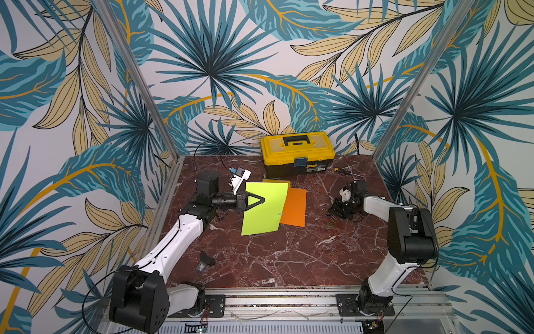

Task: Unclip the paperclips from the documents
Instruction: Place the paper clip at the center of the board.

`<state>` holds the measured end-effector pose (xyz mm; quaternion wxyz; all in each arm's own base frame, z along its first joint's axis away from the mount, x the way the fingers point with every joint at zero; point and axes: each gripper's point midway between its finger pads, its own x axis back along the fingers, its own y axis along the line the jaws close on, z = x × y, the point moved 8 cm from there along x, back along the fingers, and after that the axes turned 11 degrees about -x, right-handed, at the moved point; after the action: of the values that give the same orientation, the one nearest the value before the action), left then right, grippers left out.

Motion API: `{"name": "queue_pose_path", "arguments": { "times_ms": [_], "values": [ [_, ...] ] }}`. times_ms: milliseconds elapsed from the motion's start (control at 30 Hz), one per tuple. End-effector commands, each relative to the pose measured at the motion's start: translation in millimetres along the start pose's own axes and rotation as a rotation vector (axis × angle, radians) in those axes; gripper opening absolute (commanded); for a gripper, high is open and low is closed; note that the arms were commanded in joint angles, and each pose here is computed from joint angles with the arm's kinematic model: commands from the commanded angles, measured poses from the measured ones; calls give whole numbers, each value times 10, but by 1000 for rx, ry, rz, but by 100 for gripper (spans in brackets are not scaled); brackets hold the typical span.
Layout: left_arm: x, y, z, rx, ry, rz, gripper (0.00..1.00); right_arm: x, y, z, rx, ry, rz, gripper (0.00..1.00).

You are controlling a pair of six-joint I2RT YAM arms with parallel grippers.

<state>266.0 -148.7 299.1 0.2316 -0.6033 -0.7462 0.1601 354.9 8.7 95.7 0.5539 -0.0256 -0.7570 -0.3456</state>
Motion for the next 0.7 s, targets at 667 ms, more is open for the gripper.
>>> {"name": "queue_pose_path", "arguments": {
  "times_ms": [667],
  "values": [
    [9, 10, -68, -19, -9, 7, 0, 524, 476, 125, 204, -29, -300, 37]
  ]
}}
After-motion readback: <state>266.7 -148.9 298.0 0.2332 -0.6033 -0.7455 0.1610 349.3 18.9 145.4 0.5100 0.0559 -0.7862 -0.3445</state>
